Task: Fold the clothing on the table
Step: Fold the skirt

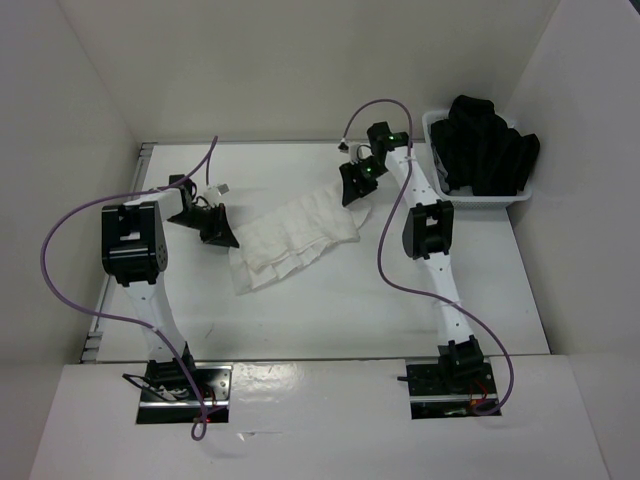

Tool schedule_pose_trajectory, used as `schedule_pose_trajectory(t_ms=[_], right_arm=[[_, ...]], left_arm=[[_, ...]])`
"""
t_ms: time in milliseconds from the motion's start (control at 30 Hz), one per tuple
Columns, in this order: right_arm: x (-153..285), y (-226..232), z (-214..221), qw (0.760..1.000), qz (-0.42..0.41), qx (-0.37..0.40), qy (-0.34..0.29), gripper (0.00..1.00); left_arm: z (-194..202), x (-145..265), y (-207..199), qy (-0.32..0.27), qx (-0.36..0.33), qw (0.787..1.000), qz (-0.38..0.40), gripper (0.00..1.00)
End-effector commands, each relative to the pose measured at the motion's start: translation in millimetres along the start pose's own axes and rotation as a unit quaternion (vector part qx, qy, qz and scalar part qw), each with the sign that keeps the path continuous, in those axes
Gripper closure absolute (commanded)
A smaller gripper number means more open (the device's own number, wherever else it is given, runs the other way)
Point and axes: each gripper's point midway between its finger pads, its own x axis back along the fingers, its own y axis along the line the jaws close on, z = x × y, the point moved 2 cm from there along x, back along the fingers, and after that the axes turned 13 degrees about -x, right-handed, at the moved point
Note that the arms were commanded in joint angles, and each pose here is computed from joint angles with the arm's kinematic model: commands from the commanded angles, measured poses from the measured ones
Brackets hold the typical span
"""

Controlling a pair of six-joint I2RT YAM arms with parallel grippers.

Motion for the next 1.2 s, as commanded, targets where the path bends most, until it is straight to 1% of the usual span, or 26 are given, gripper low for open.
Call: schedule_pose_trajectory(t_ms=[0,133,167,333,467,500,600,633,700,733,833,867,933,967,1033,1067,1100,1167], right_arm=[[-21.1,1.3,27.0,0.998,-0.01,-0.023,0.052,0.44],[-26.6,10.2,27.7,0.998,-0.014,-0.015,0.057,0.47],[-28.6,8.9,27.9,0.998,-0.014,-0.015,0.057,0.5],[-33.0,10.4,28.9,0.998,-0.009,-0.017,0.061,0.51],[-38.8,20.0,29.8,0.998,-0.013,-0.008,0.066,0.57],[-40.6,18.9,29.7,0.998,-0.013,-0.008,0.065,0.62],[-36.8,16.8,24.5,0.998,0.003,-0.005,0.058,0.72],[-36.4,13.9,24.9,0.998,0.014,-0.009,0.059,0.81],[-28.9,14.8,18.9,0.998,0.028,-0.007,0.05,0.91],[-18.8,17.0,11.1,0.998,0.043,-0.004,0.037,0.99],[-0.5,28.1,-2.7,0.998,0.065,0.003,0.015,1.0],[16.3,33.3,-11.6,0.997,0.083,0.008,-0.002,1.0],[27.0,41.2,-18.3,0.995,0.101,0.012,-0.016,1.0],[42.5,44.4,-21.1,0.992,0.123,0.007,-0.025,1.0],[42.9,65.9,-24.7,0.99,0.138,0.028,-0.031,1.0],[50.4,73.5,-24.5,0.986,0.157,0.031,-0.033,1.0],[45.2,91.7,-22.1,0.986,0.158,0.042,-0.029,1.0],[44.0,104.7,-18.5,0.982,0.18,0.058,-0.025,1.0]], left_arm=[[5.5,7.7,-3.5,0.006,-0.017,1.0,-0.014,1.0],[5.6,7.7,-3.5,0.006,-0.017,1.0,-0.014,1.0],[5.6,7.7,-3.5,0.006,-0.017,1.0,-0.014,1.0],[6.1,7.8,-2.2,0.008,-0.017,1.0,-0.018,1.0],[6.1,7.8,-2.2,0.008,-0.017,1.0,-0.018,1.0],[6.1,7.8,-2.2,0.008,-0.017,1.0,-0.018,1.0],[4.3,9.9,-3.7,0.005,-0.02,1.0,-0.02,1.0],[4.2,10.0,-3.7,0.005,-0.02,1.0,-0.02,1.0],[4.2,10.0,-3.7,0.005,-0.02,1.0,-0.02,1.0],[4.2,10.0,-3.7,0.005,-0.02,1.0,-0.02,1.0],[2.4,12.1,-5.1,0.002,-0.023,1.0,-0.021,1.0],[2.4,12.1,-5.5,0.002,-0.019,1.0,-0.021,1.0],[0.3,11.7,-6.0,-0.003,-0.022,1.0,-0.018,1.0],[0.3,11.7,-6.0,-0.003,-0.022,1.0,-0.018,1.0],[-1.7,11.4,-5.8,-0.007,-0.016,1.0,-0.019,1.0],[-1.8,11.4,-5.8,-0.007,-0.016,1.0,-0.019,1.0],[-1.8,11.4,-5.8,-0.007,-0.016,1.0,-0.019,1.0],[-6.9,14.8,-7.6,-0.013,-0.017,1.0,-0.022,1.0]])
